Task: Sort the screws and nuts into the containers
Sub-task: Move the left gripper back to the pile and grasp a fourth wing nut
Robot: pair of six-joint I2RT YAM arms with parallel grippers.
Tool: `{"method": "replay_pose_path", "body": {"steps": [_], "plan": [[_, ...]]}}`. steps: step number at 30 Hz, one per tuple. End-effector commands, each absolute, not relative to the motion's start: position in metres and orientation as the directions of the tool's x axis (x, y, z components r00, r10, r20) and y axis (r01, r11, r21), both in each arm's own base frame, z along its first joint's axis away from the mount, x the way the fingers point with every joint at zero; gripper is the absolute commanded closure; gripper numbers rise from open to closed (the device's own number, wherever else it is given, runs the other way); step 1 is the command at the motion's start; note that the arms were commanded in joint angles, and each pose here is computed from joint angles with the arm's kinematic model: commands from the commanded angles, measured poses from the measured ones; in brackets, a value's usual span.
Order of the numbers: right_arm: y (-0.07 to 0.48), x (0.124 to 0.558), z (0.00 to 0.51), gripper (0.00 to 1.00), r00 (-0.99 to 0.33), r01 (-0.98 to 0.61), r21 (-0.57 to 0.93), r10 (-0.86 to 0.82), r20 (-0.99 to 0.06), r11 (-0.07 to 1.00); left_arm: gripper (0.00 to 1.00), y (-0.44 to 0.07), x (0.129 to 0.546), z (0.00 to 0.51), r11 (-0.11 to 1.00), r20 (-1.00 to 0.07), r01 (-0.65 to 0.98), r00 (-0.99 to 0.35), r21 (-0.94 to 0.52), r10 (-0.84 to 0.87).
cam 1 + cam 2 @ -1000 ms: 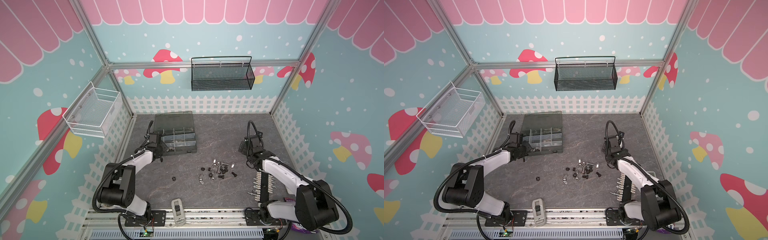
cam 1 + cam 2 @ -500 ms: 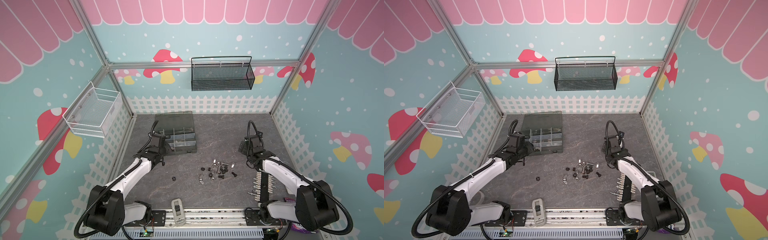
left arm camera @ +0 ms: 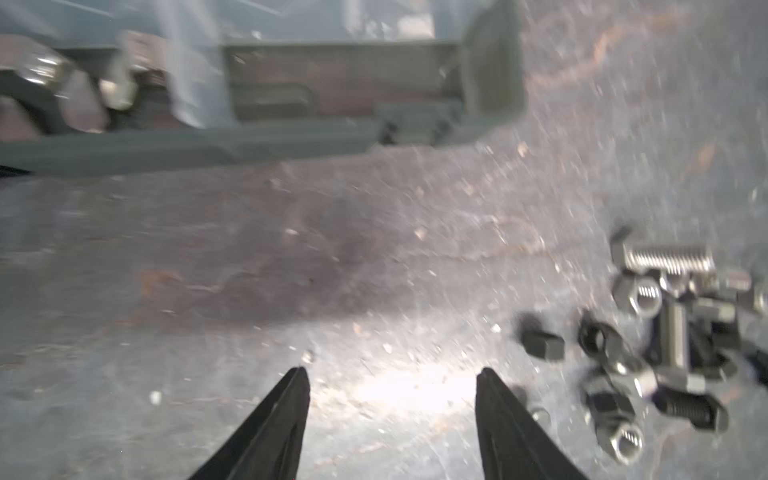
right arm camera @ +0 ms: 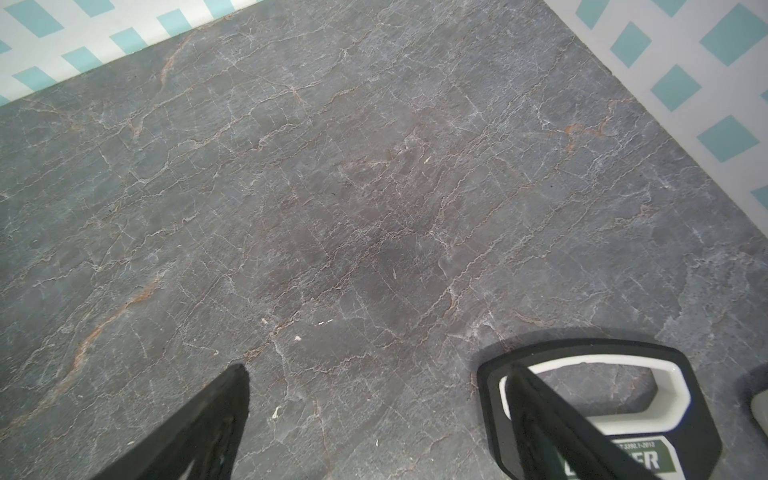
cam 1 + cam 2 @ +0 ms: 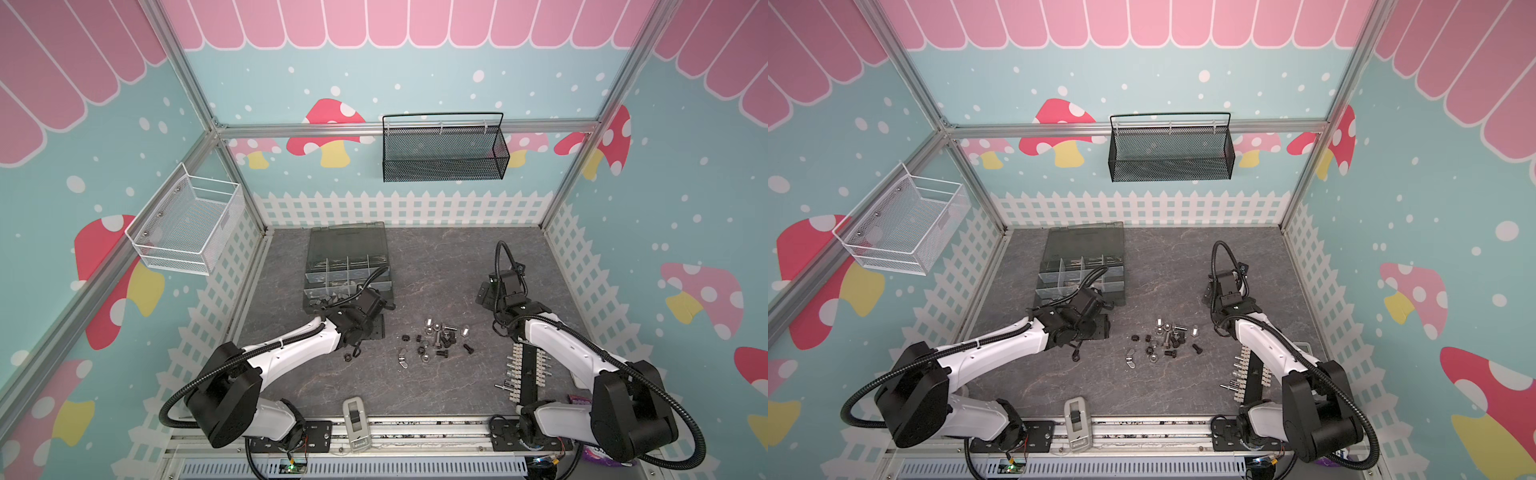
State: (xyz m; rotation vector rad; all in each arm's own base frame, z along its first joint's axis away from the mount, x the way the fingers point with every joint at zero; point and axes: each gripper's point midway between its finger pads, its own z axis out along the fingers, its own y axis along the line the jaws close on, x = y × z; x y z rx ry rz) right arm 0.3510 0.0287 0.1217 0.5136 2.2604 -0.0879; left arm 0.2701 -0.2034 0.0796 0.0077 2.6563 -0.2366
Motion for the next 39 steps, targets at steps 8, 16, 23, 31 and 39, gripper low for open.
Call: {"method": "replay_pose_path", "body": {"steps": [8,16,23,31,39], "plan": [[0.033,0.354,0.125,0.02,-0.584,0.397,0.125,0.356,-0.730,0.909,0.35,-0.260,0.237,0.061,0.963,-0.362,0.238,-0.915,-0.123,0.180],[0.031,0.352,0.124,0.03,-0.587,0.402,0.117,0.354,-0.728,0.908,0.36,-0.282,0.222,0.045,0.932,-0.299,0.359,-0.895,-0.049,0.330],[0.029,0.350,0.121,0.03,-0.589,0.407,0.113,0.355,-0.726,0.906,0.37,-0.284,0.215,0.033,0.909,-0.256,0.416,-0.875,0.040,0.411],[0.029,0.349,0.120,0.03,-0.590,0.409,0.109,0.353,-0.726,0.906,0.44,-0.276,0.214,0.023,0.908,-0.224,0.410,-0.881,0.084,0.418],[0.029,0.348,0.119,0.03,-0.593,0.410,0.108,0.354,-0.723,0.906,0.49,-0.267,0.208,0.019,0.908,-0.200,0.407,-0.885,0.102,0.420]]}}
